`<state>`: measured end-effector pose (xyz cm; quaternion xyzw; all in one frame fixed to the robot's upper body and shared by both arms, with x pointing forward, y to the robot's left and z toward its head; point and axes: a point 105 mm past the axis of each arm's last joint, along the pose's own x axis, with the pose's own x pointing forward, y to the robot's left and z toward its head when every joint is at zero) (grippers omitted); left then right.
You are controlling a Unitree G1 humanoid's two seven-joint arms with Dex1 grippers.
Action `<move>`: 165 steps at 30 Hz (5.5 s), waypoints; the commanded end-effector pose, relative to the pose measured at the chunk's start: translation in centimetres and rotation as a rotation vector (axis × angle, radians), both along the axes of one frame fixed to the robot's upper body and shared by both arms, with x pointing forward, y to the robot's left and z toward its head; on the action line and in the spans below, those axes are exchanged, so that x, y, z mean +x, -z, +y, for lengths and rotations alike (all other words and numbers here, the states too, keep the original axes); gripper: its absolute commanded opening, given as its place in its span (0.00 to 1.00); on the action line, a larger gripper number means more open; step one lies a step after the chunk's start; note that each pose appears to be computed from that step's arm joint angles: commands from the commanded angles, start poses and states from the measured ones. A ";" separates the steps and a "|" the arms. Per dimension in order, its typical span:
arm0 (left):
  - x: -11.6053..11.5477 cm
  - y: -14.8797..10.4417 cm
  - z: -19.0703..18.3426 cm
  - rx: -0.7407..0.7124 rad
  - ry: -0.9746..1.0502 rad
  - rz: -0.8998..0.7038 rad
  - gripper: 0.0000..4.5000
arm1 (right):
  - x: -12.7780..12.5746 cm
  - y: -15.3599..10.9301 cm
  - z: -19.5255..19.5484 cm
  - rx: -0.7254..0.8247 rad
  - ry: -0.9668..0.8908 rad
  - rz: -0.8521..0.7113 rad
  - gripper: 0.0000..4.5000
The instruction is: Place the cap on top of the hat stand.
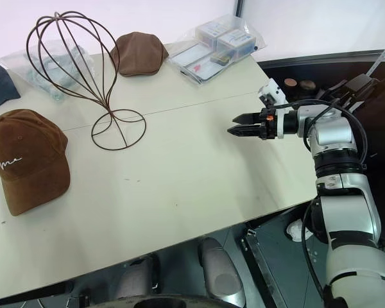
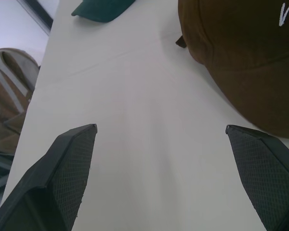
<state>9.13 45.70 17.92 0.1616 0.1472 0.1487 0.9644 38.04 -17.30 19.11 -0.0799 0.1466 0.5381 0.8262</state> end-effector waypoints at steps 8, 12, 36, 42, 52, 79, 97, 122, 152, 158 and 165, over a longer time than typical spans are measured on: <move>0.7 -0.2 -3.0 0.119 0.230 0.210 1.00 | -1.0 -4.0 2.8 0.015 -0.200 -0.083 0.55; 1.0 -0.2 -2.5 0.177 0.235 0.240 1.00 | -2.4 -5.2 5.2 0.038 -0.314 -0.119 0.55; 6.1 5.9 -9.0 0.701 0.360 0.071 1.00 | -10.2 -5.3 11.6 0.148 -0.579 -0.057 0.55; 6.3 8.7 -10.2 0.688 0.407 0.101 1.00 | -11.5 -5.5 11.7 0.139 -0.608 -0.041 0.55; 6.2 8.3 -10.4 0.755 0.339 0.027 1.00 | -12.0 -5.0 11.4 0.106 -0.602 -0.039 0.55; 8.7 7.2 -8.5 0.811 0.060 0.000 1.00 | -11.1 -4.2 11.6 0.135 -0.533 -0.026 0.55; 9.2 9.1 -8.4 0.844 0.219 0.094 1.00 | -10.7 -4.2 11.5 0.148 -0.495 -0.034 0.55; 10.6 8.3 -7.9 1.115 0.484 -0.014 1.00 | -10.5 -4.3 11.2 0.136 -0.466 -0.042 0.55; 11.5 7.7 -7.6 1.193 0.535 -0.039 0.01 | -10.4 -3.9 11.3 0.128 -0.467 -0.029 0.57; 11.4 1.1 -5.7 1.186 0.221 -0.214 0.01 | -9.4 -4.9 10.5 0.121 -0.421 -0.072 0.57; 10.1 -10.1 -5.3 1.289 -0.022 -0.411 0.01 | -6.7 -6.2 8.8 0.084 -0.338 -0.152 0.57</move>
